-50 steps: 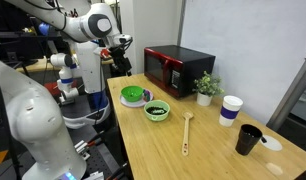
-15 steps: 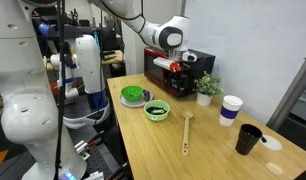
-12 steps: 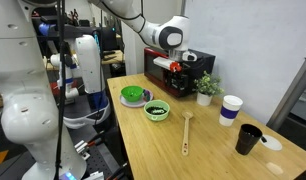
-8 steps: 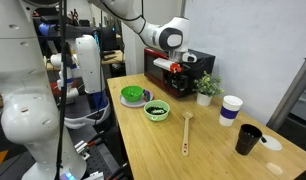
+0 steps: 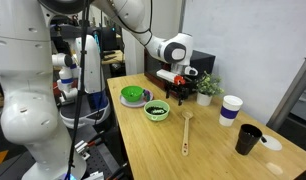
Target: Pour the contents in the light-green bowl into the dark-green bowl
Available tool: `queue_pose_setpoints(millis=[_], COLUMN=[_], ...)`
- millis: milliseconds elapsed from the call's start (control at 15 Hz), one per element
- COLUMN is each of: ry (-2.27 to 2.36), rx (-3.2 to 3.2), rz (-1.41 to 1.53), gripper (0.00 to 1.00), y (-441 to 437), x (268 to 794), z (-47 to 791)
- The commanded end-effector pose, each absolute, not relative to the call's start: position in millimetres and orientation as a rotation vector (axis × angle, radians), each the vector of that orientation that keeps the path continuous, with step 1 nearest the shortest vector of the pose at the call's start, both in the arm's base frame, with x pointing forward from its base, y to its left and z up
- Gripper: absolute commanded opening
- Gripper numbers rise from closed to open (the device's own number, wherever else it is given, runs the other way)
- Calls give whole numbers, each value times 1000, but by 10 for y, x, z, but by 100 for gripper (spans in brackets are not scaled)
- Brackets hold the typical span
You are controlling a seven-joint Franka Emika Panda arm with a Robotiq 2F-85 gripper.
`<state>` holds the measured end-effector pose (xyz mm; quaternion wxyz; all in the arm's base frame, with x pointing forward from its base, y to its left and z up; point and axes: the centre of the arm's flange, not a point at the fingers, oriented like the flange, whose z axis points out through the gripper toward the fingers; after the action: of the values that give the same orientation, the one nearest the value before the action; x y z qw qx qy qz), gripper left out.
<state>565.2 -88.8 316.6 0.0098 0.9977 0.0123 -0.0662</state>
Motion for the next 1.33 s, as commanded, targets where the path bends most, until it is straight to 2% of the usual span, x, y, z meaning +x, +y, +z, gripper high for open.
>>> queue_pose_setpoints(millis=[0, 600, 1267], ry=[123, 279, 473], rx=[3085, 2999, 3026], rz=[-302, -461, -386], gripper=[100, 100, 100], y=[-918, -833, -649], x=[5743, 5668, 5659], z=[2867, 2284, 2182])
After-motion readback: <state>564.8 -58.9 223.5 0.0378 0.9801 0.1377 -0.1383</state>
